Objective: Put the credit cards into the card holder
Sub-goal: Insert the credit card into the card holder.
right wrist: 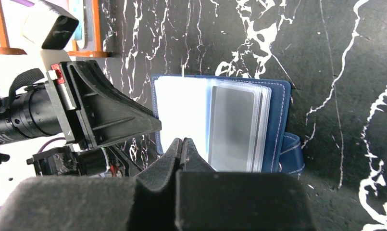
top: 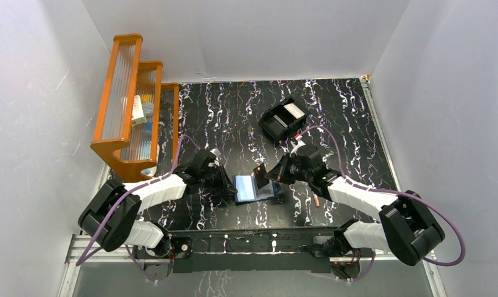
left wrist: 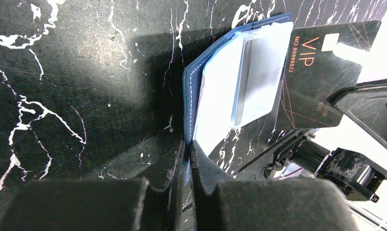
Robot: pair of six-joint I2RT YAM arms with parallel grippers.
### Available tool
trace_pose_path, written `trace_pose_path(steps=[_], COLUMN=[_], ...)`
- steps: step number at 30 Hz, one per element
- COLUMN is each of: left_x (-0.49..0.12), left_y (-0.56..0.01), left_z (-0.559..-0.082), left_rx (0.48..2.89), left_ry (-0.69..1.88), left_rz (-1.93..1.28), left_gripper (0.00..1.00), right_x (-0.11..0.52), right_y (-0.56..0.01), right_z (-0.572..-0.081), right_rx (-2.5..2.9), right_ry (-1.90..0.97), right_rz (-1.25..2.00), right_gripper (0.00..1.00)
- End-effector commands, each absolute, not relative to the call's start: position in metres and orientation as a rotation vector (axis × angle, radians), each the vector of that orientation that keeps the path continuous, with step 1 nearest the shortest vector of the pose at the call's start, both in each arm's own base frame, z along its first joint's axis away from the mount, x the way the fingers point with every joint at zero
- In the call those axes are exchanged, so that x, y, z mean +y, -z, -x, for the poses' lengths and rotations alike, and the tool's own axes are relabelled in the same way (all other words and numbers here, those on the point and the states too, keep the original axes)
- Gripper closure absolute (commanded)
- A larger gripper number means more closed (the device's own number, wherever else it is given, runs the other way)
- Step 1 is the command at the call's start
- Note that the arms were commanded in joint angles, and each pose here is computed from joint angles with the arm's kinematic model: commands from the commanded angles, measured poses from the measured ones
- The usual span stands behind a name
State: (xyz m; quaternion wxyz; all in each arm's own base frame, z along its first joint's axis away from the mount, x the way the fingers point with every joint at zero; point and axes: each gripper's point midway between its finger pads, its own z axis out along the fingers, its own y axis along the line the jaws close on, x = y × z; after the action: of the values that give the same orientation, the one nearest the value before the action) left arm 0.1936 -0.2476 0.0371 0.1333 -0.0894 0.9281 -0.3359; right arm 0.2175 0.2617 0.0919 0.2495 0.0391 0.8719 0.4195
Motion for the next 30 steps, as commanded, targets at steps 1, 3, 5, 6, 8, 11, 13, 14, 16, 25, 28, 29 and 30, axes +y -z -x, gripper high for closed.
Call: trace_pose_path(steps=[1,3,5,6,8,11,13,14,16,25,28,29,30], left_x=[-0.241,-0.240,-0.238,-0.238,-0.236,-0.233,-0.232,-0.232,-0.232,-0.231,-0.231,-0.231,-0.231], left_y=[-0.030,-0.024,-0.020,-0.019,-0.017,-0.015,-0.013,-0.013,-0.012,-0.011,-0.011,-0.011,-0.011], left_z=[-0.189,-0.187,-0.186,-0.185,-0.184,-0.183,-0.182,-0.182,-0.182,-0.182,-0.182,-0.182,-0.182], left_rx=[2.710,2.731,2.742,2.743,2.748,2.748,2.750,2.749,2.751,2.751,2.751,2.752,2.749], left_ry=[0.941,0.928,0.917,0.914,0.904,0.891,0.884,0.883,0.880,0.876,0.879,0.878,0.880], left_rz=[0.233,0.236,0.238,0.237,0.236,0.239,0.242,0.242,0.243,0.247,0.250,0.251,0.251], left_gripper=[0.98,1.00,1.00,1.00,1.00,1.00,1.00,1.00,1.00,1.00,1.00,1.00,1.00], right_x=[0.275,0.276,0.275,0.275,0.274,0.273,0.274,0.275,0.277,0.281,0.283,0.284,0.285], right_y=[-0.106,-0.100,-0.095,-0.092,-0.088,-0.080,-0.076,-0.073,-0.070,-0.059,-0.058,-0.059,-0.059], right_z=[-0.223,-0.221,-0.220,-0.219,-0.219,-0.217,-0.215,-0.213,-0.210,-0.202,-0.198,-0.197,-0.196], right_rx=[2.283,2.294,2.302,2.305,2.309,2.326,2.338,2.348,2.355,2.376,2.376,2.373,2.369], right_ry=[-1.236,-1.229,-1.222,-1.217,-1.204,-1.189,-1.193,-1.196,-1.208,-1.211,-1.231,-1.240,-1.247], right_rz=[-0.087,-0.083,-0.083,-0.083,-0.085,-0.082,-0.077,-0.074,-0.066,-0.040,-0.022,-0.014,-0.009], right_gripper=[1.00,1.00,1.00,1.00,1.00,1.00,1.00,1.00,1.00,1.00,1.00,1.00,1.00])
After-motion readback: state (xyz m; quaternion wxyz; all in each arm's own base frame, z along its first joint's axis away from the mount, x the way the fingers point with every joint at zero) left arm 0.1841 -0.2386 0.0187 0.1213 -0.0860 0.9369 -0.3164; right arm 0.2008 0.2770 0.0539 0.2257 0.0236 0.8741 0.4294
